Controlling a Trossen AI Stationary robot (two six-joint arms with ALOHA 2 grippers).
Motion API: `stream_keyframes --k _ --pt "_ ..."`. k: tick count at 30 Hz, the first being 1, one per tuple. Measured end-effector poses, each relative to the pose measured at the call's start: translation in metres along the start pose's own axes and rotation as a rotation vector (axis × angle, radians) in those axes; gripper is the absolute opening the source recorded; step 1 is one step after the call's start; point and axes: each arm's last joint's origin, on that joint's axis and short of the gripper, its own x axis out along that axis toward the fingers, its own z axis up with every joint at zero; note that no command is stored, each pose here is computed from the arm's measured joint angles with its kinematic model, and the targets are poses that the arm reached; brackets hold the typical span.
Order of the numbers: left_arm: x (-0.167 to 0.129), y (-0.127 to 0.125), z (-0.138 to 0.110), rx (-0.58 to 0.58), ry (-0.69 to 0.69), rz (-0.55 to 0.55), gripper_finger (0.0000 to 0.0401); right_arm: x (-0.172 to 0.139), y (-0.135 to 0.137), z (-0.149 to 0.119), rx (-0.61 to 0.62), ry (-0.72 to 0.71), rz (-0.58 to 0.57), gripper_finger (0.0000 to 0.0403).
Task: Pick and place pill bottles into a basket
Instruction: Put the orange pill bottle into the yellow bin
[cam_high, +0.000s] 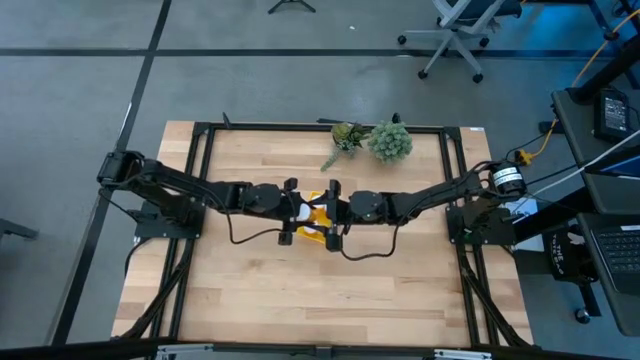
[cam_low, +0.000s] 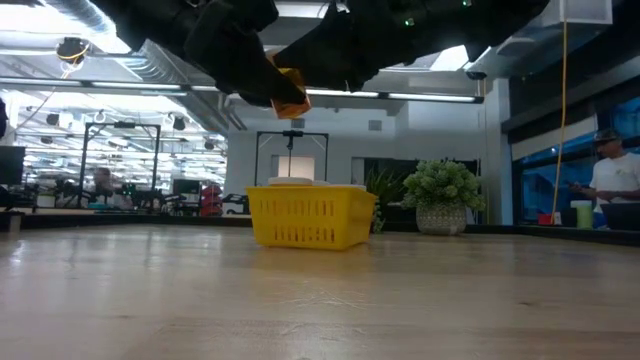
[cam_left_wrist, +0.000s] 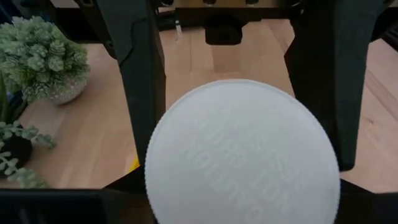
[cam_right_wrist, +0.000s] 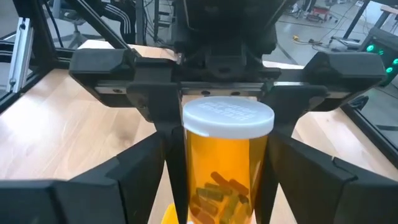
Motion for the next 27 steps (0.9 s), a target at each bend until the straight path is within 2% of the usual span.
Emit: stream_keyframes --k 17,27 --pt "-0.0005 0.0003 0.0049 0.006 0.039 -0.018 0.0189 0.0003 -0.0026 -0.0005 0.001 0.006 0.001 0.0284" --pt "-0.0006 -0.0004 0.0049 0.007 0.042 -0.033 0.0189 0.0004 -0.0029 -0.0007 0.001 0.007 -0.002 0.0212"
